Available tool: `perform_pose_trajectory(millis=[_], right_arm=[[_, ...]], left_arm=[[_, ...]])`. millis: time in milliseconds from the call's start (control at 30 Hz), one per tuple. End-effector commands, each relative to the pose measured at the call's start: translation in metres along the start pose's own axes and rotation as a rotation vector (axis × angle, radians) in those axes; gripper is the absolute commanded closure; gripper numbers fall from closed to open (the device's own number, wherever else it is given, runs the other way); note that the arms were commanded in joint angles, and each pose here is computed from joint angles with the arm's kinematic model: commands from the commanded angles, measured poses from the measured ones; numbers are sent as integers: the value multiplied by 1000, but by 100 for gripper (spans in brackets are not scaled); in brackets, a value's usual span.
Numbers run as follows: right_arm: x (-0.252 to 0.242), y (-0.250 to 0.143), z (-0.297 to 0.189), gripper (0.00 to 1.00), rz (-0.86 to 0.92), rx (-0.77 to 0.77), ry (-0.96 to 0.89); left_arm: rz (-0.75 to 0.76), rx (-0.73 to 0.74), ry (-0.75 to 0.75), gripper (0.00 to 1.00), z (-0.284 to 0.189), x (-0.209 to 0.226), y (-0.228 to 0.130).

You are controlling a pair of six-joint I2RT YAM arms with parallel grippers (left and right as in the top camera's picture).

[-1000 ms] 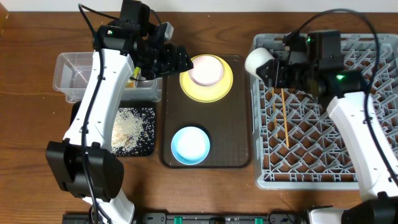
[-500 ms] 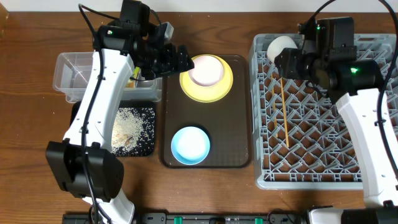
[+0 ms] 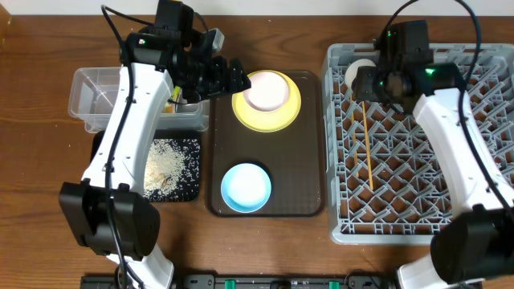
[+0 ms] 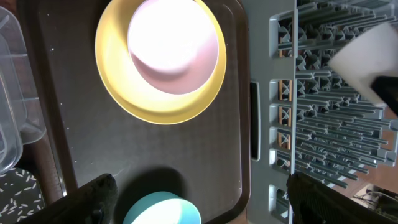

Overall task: Sort waste into correct bins and load items into the dishwasher rack
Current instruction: 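Carry the white cup with the right gripper and place it in the rack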

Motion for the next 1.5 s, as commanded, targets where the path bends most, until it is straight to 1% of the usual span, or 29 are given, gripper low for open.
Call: perform_pose_trajectory(millis=[0,200,367,433,567,700,800,933,1067,1167,1333,1467], right_arm=[[-5,4,9,64,-6,5,-36],[-6,3,30,64,-5,40,-38],[-6,2,46,61,-5,59,-40],[-6,2,47,56,-5,61,-40],[-6,2,47,31,-5,60,-40],[-6,1,47,23,-5,68,-41],[-6,1,47,20,-5,69,-40],[-5,3,41,20,-5,52,-33],[0,10,18,20,-7,-7,23],[5,14,-4,23,-10,-57,66],[24,13,-35,25,-39,-110,226],[42,6,-43,26,-62,-76,348]], left_arm=[[7,-5,11,10,0,0,0],[7,-5,12,10,0,0,0],[7,-5,12,9,0,0,0],[7,-5,11,9,0,0,0],[7,-5,11,9,0,0,0],[7,-5,12,9,0,0,0],[7,-5,12,9,0,0,0],[7,-5,11,9,0,0,0],[7,-5,12,9,0,0,0],[7,-5,12,9,0,0,0],[7,-5,11,9,0,0,0],[7,-5,11,9,0,0,0]])
Point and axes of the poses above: each gripper's point midway between its finger pads, its own z axis out along the fingers, its own x axis along the line the jaws close on, y = z × x, the point moved 9 cm from there along -z, back along the fingers, and after that the axes turned 9 degrees about -z, right-handed, at the moved point
